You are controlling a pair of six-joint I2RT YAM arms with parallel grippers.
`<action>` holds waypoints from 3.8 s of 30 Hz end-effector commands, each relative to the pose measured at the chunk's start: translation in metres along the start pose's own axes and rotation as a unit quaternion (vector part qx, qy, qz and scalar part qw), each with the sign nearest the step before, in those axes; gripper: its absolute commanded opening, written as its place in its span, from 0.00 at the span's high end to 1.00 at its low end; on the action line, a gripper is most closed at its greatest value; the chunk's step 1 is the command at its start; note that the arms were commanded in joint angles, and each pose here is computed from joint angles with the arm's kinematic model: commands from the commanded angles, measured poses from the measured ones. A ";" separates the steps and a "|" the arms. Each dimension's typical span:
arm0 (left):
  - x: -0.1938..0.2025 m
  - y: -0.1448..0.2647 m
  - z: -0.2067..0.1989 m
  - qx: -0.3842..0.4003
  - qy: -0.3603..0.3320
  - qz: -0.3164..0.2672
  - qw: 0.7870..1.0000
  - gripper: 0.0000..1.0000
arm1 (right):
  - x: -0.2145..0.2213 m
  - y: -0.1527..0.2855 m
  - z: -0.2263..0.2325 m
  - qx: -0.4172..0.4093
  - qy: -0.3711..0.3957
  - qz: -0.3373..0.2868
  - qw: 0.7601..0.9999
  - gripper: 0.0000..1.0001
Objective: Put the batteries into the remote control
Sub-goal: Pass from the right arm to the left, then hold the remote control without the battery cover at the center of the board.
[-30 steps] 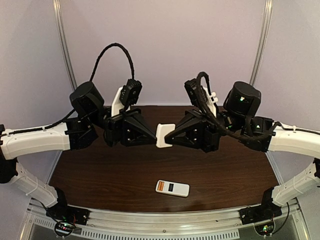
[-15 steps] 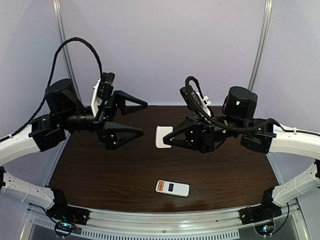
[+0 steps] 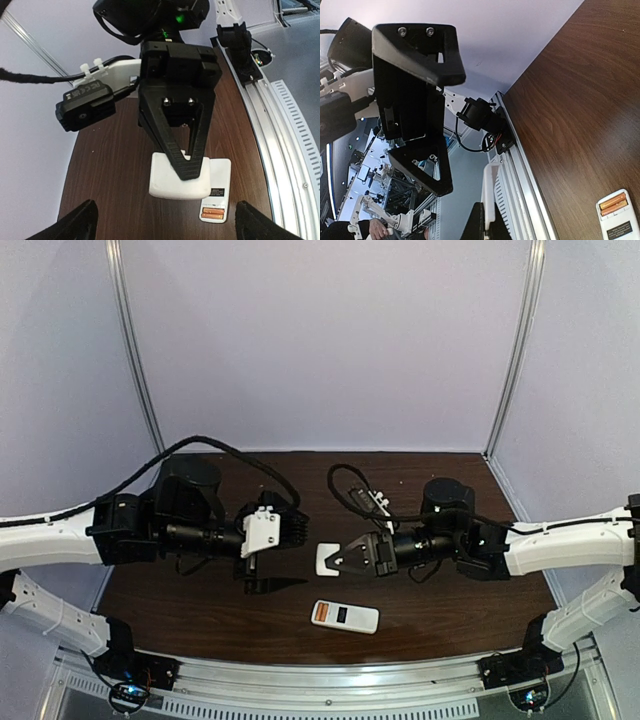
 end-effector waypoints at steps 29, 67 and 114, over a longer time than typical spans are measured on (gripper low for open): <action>0.012 -0.051 -0.007 0.059 -0.020 0.046 0.997 0.17 | 0.012 -0.009 -0.030 -0.031 -0.080 -0.033 0.996 1.00; 0.077 -0.096 -0.058 0.234 0.009 0.164 0.958 0.66 | 0.044 0.054 -0.078 0.104 -0.126 -0.051 0.985 0.73; 0.125 -0.155 -0.061 0.246 0.055 0.351 0.902 0.61 | 0.064 0.096 -0.106 0.128 -0.163 -0.093 0.974 0.81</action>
Point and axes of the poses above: each gripper's point midway between its finger pads, its own y axis back along the fingers, its own z axis along the line the jaws close on, x = y × z, the point moved 8 cm from there along y, back along the fingers, and after that the axes turned 4 degrees about -y, right-handed, at the moved point
